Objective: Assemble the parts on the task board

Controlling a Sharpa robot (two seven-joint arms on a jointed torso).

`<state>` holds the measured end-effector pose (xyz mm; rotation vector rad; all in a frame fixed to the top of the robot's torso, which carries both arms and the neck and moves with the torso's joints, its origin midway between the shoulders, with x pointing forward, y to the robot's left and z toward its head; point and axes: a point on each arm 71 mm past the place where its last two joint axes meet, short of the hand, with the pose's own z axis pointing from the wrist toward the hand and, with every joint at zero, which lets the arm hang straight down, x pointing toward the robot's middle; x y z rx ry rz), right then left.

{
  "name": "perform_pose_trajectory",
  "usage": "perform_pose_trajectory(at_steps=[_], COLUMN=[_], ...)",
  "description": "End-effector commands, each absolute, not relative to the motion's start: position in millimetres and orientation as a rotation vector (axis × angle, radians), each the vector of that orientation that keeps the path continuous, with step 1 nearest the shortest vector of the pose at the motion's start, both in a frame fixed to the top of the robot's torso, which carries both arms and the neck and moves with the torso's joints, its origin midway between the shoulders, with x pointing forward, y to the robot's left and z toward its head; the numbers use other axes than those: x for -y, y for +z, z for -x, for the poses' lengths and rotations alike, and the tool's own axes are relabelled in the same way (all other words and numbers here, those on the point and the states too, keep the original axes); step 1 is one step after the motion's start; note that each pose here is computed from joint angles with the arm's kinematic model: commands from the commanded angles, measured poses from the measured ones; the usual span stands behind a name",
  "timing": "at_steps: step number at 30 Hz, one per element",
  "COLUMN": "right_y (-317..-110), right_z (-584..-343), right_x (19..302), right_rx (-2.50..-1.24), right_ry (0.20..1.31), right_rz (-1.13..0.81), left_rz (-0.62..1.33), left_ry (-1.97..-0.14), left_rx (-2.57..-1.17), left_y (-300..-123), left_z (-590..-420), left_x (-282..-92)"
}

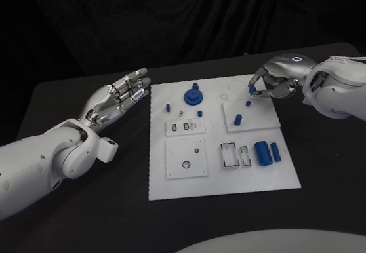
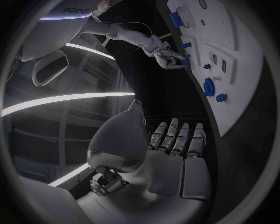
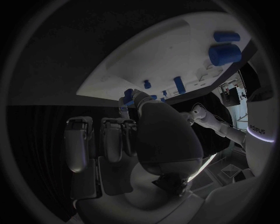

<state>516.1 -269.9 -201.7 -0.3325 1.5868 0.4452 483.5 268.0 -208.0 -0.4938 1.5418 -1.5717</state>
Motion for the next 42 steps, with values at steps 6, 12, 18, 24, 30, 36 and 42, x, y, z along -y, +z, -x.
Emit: perform_pose_trajectory(at_steps=[6,12,18,24,30,36,42], right_y=[-173,-168,-170,-178,-190,-198,-203], right_z=[-496,-484,-480,-479,-481,-483,-482], right_x=[238,211,185,160,142,130,121], right_rx=[-1.542,-1.553,-1.567,-1.571,-1.61,-1.63,-1.644], right_ry=[0.513,0.568,0.6,0.61,0.605,0.59,0.586], right_rz=[0.314,0.333,0.362,0.417,0.446,0.469,0.482], left_rz=[0.473,0.47,0.467,0.466,0.466,0.467,0.467], left_ry=[-1.598,-1.599,-1.601,-1.604,-1.606,-1.607,-1.608], left_rx=[-1.525,-1.521,-1.517,-1.519,-1.522,-1.526,-1.529], left_y=[-207.2,-207.0,-206.9,-207.3,-207.9,-208.7,-209.2], left_z=[-482.2,-482.6,-483.1,-483.7,-484.1,-484.4,-484.5], left_x=[-265.6,-264.3,-262.5,-261.2,-260.1,-259.3,-258.9])
